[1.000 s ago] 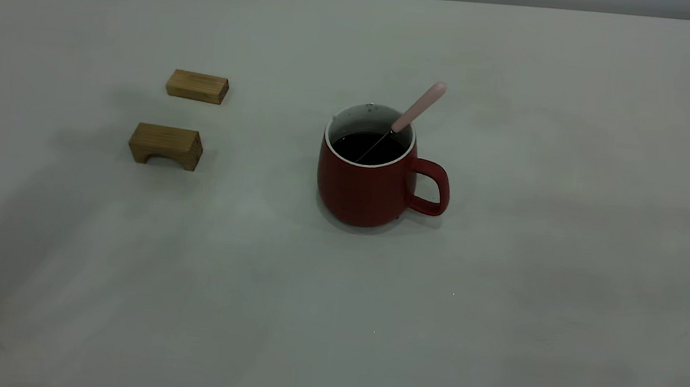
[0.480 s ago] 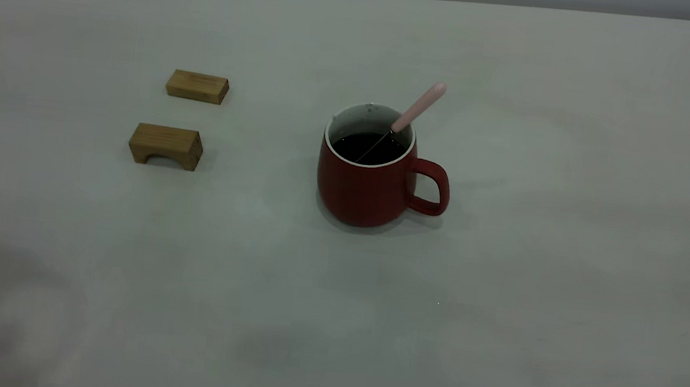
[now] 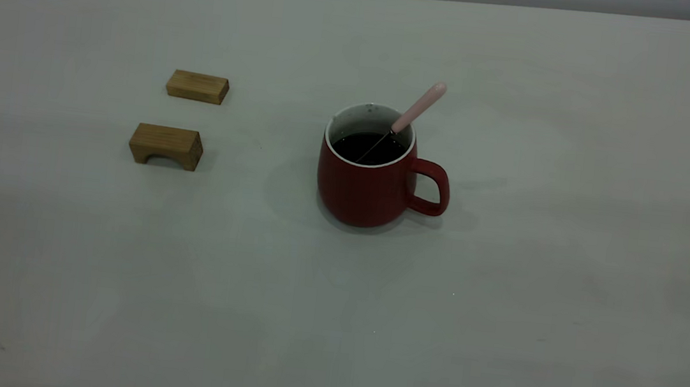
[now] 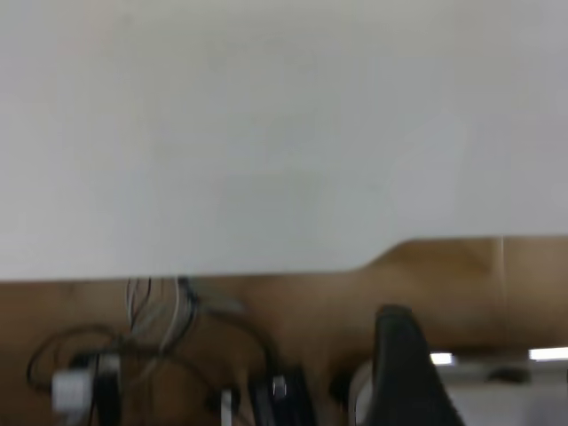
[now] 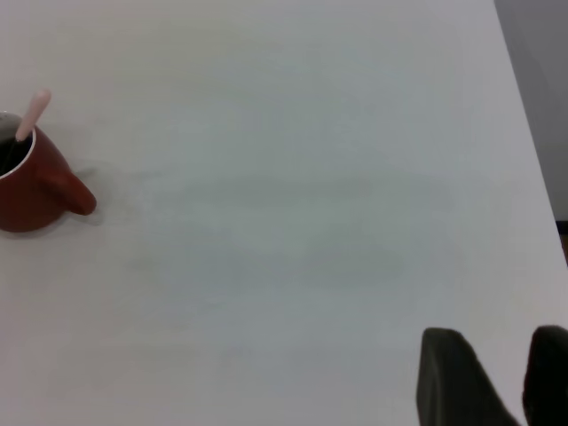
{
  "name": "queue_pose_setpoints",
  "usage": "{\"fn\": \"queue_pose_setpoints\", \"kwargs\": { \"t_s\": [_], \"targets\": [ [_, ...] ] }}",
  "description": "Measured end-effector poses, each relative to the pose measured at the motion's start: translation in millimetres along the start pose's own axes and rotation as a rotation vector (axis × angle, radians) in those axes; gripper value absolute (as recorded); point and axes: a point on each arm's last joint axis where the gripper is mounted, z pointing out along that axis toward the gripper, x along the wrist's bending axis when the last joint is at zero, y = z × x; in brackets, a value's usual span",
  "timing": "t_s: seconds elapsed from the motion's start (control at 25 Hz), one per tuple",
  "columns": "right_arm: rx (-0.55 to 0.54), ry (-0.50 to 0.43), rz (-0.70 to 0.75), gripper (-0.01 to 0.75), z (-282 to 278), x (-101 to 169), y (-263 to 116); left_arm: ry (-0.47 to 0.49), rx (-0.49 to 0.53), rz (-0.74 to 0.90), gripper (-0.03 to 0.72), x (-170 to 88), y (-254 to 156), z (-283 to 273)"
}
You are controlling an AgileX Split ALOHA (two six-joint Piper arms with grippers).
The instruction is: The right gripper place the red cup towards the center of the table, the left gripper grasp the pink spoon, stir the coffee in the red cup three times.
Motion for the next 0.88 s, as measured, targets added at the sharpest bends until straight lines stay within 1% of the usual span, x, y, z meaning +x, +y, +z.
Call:
{"fn": "queue_pose_setpoints", "kwargs": {
  "t_s": [0.24, 0.44, 0.68, 0.88],
  "targets": [
    [0.0, 0.0, 0.0, 0.237, 0, 0, 0, -0.007, -0.179, -0.008, 0.504, 2, -23, -13],
    [0.0, 0.0, 0.0, 0.237, 0, 0, 0, -0.01, -0.264, -0.006, 0.504, 2, -38, -17],
    [0.0, 0.0, 0.0, 0.237, 0, 0, 0, -0.009, -0.333, 0.015, 0.504, 3, -48, -22],
    [0.0, 0.0, 0.0, 0.237, 0, 0, 0, -0.008, -0.334, 0.022, 0.504, 3, -49, -22]
  ]
}}
